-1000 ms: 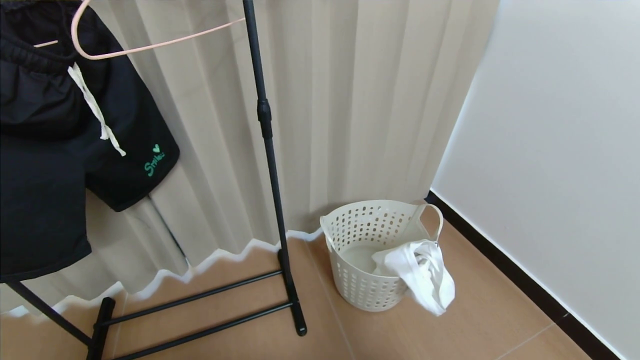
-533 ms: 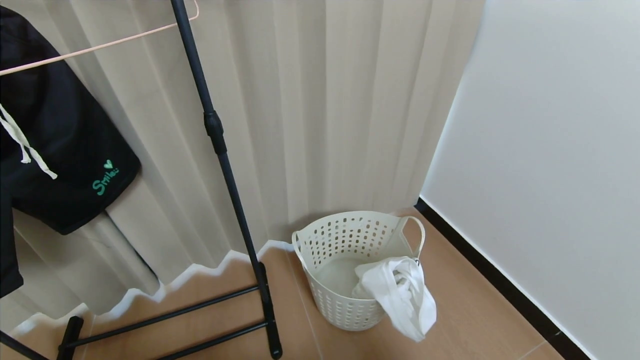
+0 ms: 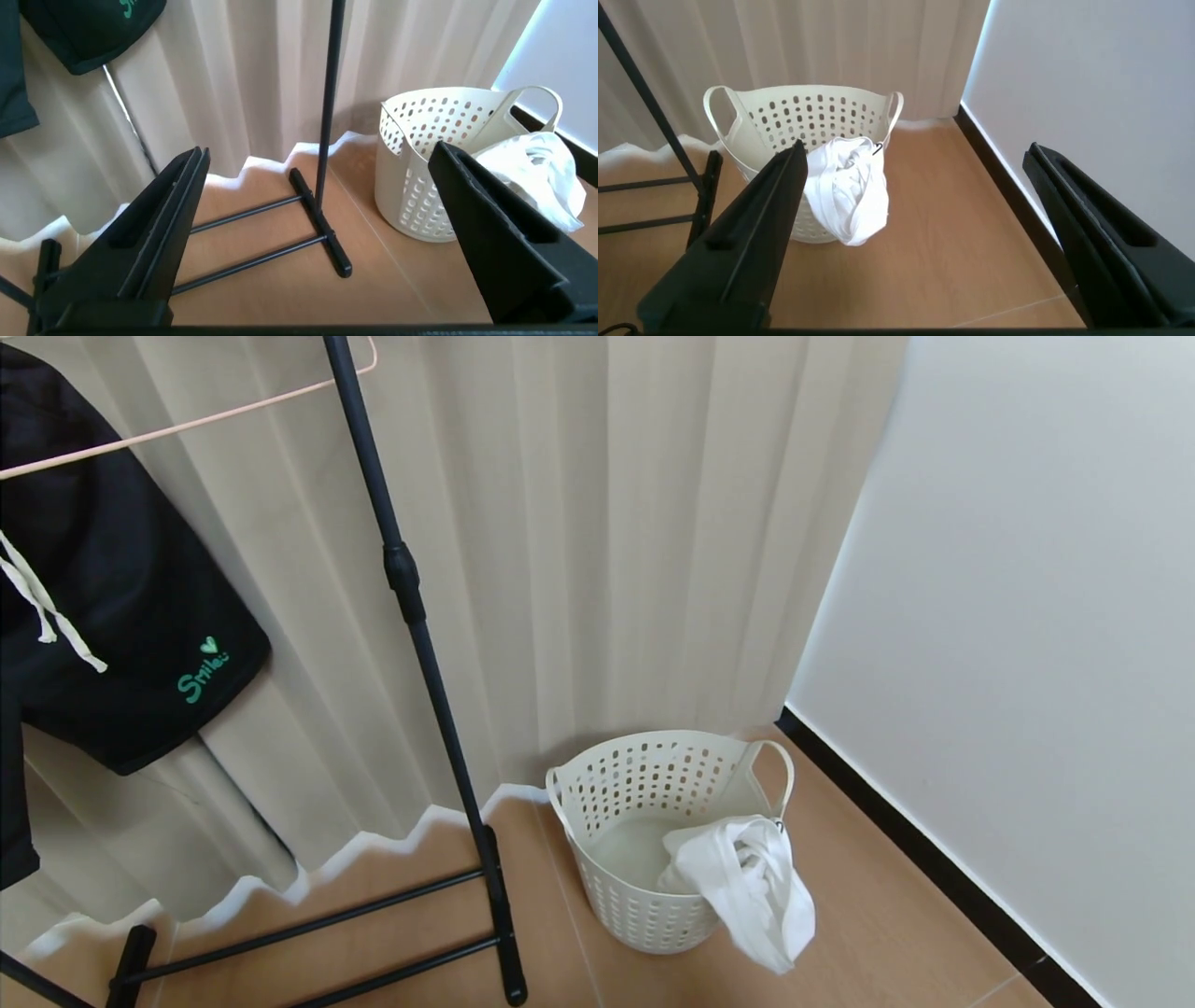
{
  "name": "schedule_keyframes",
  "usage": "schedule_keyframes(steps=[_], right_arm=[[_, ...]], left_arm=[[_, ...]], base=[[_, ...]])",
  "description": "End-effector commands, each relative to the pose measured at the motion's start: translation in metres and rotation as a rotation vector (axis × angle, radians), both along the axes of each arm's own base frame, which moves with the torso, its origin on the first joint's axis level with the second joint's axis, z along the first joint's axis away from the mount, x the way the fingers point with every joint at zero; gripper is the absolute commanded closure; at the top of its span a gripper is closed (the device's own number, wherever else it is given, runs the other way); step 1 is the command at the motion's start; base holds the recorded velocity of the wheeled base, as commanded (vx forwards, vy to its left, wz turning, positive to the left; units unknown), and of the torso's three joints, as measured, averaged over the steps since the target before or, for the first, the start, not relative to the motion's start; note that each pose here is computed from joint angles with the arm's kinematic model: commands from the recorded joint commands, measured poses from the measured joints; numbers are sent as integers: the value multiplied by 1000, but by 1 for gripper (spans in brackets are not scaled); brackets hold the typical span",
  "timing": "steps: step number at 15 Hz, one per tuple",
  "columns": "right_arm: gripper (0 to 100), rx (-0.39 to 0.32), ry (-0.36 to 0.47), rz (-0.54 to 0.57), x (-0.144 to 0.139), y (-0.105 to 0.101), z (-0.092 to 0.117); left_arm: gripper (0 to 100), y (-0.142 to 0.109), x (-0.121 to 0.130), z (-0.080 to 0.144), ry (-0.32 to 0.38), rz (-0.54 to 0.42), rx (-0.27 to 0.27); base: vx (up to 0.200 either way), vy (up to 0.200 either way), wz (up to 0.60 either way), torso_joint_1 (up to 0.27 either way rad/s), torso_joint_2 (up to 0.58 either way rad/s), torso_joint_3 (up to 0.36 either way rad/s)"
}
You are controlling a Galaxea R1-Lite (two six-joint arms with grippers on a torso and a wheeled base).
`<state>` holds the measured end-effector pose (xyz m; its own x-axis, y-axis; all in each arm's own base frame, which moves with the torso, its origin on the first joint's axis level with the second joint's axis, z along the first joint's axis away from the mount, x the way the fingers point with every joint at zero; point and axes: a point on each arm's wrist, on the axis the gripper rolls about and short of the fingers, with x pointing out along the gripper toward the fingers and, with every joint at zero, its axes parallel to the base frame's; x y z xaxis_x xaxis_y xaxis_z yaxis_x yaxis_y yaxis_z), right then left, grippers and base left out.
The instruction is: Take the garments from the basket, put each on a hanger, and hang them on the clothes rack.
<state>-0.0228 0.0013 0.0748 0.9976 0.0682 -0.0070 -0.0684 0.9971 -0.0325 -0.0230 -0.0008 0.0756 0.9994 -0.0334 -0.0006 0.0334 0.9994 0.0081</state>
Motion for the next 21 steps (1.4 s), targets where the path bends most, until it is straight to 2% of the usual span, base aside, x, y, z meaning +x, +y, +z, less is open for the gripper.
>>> schedule_keyframes(steps=[1,21], right_arm=[[0,-1,-1,1,0,0,0],[0,-1,-1,1,0,0,0]], left_arm=[[0,0,0,0,1,1,0],[0,0,0,0,1,1,0]], base=[[0,0,0,2,12,-56],[0,0,0,3,3,-115]])
